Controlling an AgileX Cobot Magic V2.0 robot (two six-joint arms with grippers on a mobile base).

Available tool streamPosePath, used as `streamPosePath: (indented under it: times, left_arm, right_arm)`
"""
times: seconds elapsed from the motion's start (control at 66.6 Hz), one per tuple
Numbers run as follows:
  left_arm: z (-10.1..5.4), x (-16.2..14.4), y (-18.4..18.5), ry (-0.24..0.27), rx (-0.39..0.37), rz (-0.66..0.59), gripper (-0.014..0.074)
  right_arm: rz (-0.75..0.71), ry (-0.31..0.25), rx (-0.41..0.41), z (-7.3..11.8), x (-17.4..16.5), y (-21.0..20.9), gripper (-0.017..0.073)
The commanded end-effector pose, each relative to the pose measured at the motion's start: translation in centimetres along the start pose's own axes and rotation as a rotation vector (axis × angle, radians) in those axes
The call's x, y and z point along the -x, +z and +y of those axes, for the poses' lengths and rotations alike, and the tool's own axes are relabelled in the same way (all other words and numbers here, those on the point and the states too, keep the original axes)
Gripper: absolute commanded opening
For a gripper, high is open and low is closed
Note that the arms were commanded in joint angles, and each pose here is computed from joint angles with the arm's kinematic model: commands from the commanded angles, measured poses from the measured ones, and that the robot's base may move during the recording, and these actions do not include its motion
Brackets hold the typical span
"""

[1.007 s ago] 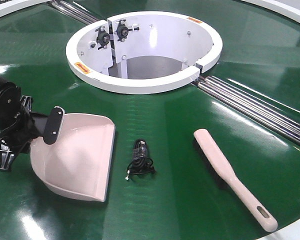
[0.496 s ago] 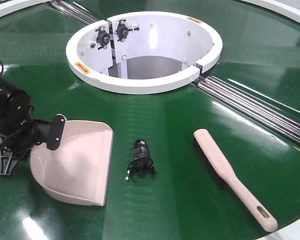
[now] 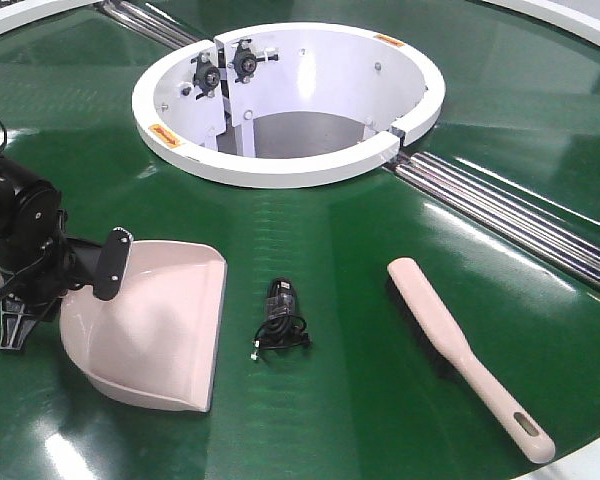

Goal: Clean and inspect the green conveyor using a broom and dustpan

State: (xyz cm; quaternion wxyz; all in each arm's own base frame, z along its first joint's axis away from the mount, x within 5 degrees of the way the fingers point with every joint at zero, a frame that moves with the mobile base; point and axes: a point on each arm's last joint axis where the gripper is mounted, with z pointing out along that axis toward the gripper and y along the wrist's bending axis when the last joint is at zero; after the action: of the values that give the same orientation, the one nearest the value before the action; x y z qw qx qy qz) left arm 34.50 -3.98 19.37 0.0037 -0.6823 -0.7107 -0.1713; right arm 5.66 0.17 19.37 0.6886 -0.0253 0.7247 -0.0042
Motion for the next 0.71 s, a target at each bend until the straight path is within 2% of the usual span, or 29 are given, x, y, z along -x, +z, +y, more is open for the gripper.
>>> streamPosePath:
  times: [0.0, 0.691]
  left_arm:
    - [0.80, -0.38, -2.01, -0.014, 0.078, -0.004, -0.0007]
    - [0.80, -0.38, -2.01, -0.014, 0.078, -0.004, -0.0007]
  right_arm:
    - [-0.076, 0.001, -0.010, -0.05, 0.31, -0.09, -0.0010]
    - [-0.076, 0.000, -0.010, -0.05, 0.31, -0.09, -0.0010]
